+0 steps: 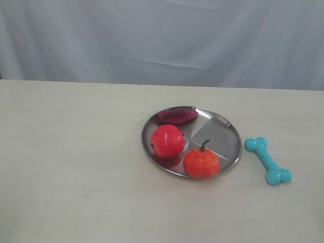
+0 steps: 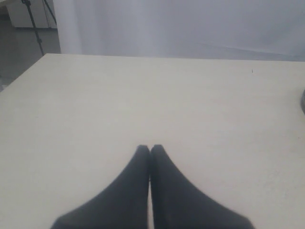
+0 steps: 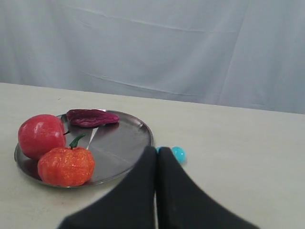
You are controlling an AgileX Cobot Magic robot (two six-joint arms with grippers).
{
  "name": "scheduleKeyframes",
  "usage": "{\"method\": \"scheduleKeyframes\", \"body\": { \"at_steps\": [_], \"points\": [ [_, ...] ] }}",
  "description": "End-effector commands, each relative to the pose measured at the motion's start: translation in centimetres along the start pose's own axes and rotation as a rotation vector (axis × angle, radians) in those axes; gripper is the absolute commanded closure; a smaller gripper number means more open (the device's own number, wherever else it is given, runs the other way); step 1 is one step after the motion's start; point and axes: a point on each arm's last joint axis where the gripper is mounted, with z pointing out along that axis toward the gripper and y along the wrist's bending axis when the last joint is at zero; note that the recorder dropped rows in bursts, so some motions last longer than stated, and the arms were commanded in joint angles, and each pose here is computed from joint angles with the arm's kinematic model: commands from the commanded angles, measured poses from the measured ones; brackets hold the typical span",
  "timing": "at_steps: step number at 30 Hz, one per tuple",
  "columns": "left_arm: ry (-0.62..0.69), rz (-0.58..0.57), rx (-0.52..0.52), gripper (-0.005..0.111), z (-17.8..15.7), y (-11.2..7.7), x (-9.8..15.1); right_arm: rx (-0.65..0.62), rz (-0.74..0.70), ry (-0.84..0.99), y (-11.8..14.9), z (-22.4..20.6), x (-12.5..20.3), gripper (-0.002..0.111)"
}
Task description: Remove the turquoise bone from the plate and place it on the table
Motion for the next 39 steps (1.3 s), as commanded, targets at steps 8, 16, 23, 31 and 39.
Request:
{"method": "scheduleKeyframes", "body": {
  "at_steps": [8,16,23,31,39],
  "points": [
    [-0.004,-0.005,-0.005,0.107,0.0,0.0,0.0,0.007,0.058,0.157,0.0,-0.1,1.5,0.108],
    [-0.004,-0.005,-0.005,0.107,0.0,0.0,0.0,0.008,0.060,0.167,0.0,-0.2,1.6,0.108],
    [-0.004,-0.005,-0.005,0.107,0.0,0.0,0.0,0.008,0.060,0.167,0.0,-0.2,1.6,0.108],
    [-0.004,-0.005,-0.005,0.107,0.0,0.0,0.0,0.008,0.060,0.165,0.0,-0.2,1.6,0.108],
    [-0.004,-0.005,-0.005,0.107,0.0,0.0,0.0,0.007,0.060,0.161,0.0,-0.2,1.5,0.108]
  ]
}}
